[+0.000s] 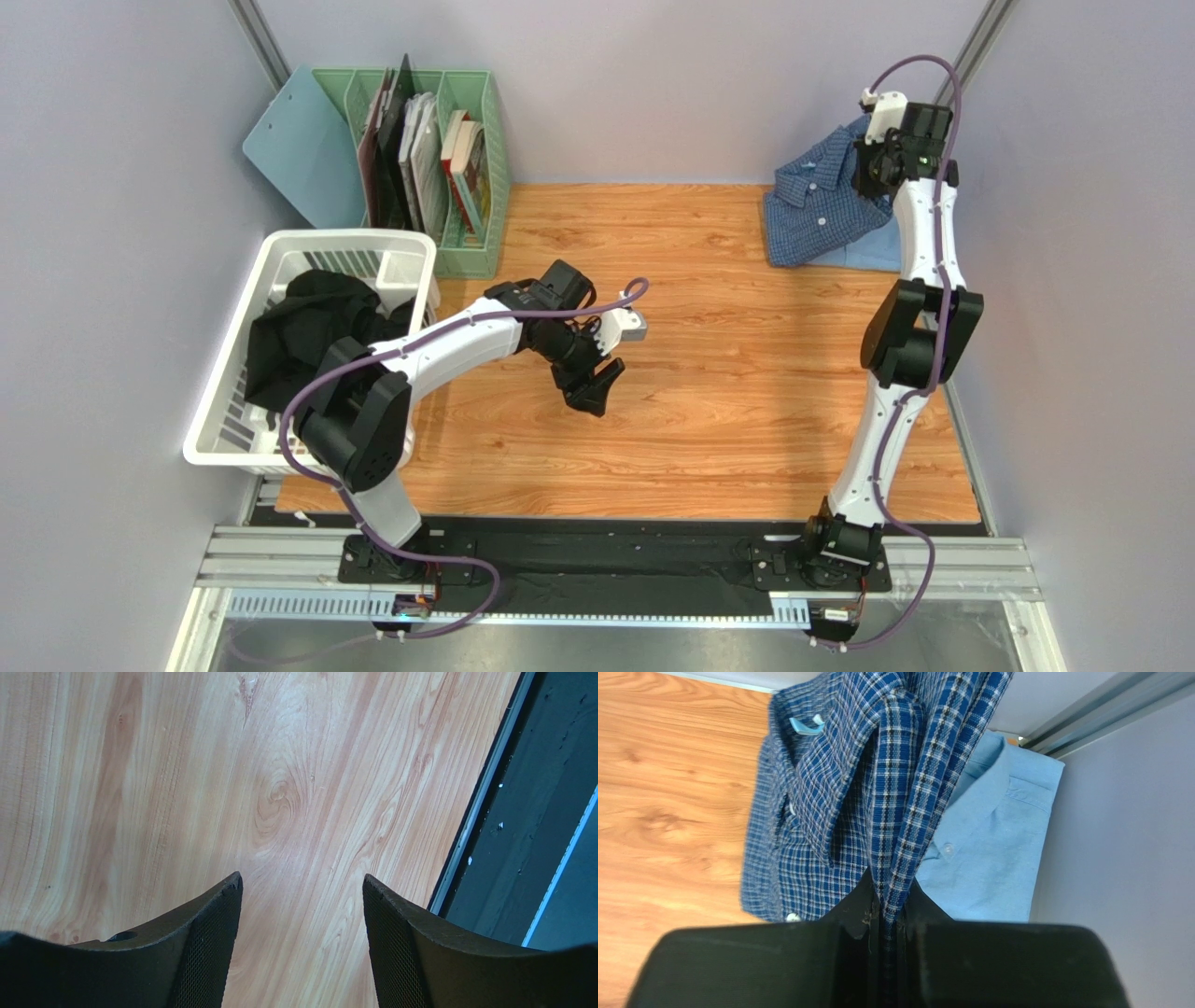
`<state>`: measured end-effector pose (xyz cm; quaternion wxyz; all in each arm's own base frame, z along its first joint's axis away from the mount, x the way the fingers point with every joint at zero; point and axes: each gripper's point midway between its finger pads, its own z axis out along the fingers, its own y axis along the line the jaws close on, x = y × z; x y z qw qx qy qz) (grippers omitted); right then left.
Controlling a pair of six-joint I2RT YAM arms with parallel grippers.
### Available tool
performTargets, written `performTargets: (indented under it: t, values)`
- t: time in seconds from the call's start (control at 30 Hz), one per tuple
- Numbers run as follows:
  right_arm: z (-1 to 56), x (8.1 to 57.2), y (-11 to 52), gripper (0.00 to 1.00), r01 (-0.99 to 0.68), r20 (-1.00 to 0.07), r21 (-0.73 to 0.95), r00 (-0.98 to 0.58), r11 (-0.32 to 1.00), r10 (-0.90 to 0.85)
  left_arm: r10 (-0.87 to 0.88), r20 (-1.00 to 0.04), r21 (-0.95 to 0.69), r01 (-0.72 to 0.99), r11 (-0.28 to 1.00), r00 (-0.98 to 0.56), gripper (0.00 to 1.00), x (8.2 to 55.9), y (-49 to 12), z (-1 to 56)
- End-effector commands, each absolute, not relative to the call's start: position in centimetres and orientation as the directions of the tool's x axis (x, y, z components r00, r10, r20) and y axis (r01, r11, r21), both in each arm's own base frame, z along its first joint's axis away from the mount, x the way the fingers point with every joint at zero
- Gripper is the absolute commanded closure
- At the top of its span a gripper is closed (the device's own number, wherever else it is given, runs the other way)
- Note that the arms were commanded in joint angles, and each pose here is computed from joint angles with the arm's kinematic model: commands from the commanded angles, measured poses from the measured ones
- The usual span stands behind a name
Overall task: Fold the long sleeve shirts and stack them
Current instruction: Neatly place the folded shirt to the corner
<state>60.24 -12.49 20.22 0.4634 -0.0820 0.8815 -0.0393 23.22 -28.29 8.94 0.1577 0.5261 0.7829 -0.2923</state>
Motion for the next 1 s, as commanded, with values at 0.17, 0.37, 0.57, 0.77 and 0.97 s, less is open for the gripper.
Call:
performTargets:
  t: [0.17, 0.37, 0.57, 0.77, 0.97]
  values:
    - [20.6, 63.7, -17.4, 1.00, -0.072, -0.871, -0.240, -0.424, 0.968, -0.248, 0.731, -0.555, -0.299, 0.915, 0.270, -0.397, 0.29, 23.0, -27.7, 10.0]
    - [17.7, 64.0, -19.6, 0.65, -0.053, -0.848, -0.301, -0.442, 0.952, -0.292, 0.729, -0.550, -0.305, 0.910, 0.280, -0.409, 0.28, 23.5, -27.7, 10.0]
    - [17.5, 64.3, -25.2, 0.19, 0.162, -0.817, -0.425, -0.493, 0.891, -0.300, 0.645, -0.606, -0.351, 0.884, 0.308, -0.465, 0.22, 24.4, -27.1, 13.2]
    - [26.6, 63.3, -24.3, 0.16, 0.170, -0.888, -0.377, -0.345, 0.910, -0.303, 0.592, -0.681, -0.291, 0.901, 0.322, -0.432, 0.18, 24.7, -26.1, 16.6]
    - [33.3, 59.1, -17.9, 0.00, 0.018, -0.954, -0.137, -0.272, 0.990, -0.127, 0.496, -0.746, -0.267, 0.881, 0.390, -0.445, 0.01, 26.2, -25.4, 20.2]
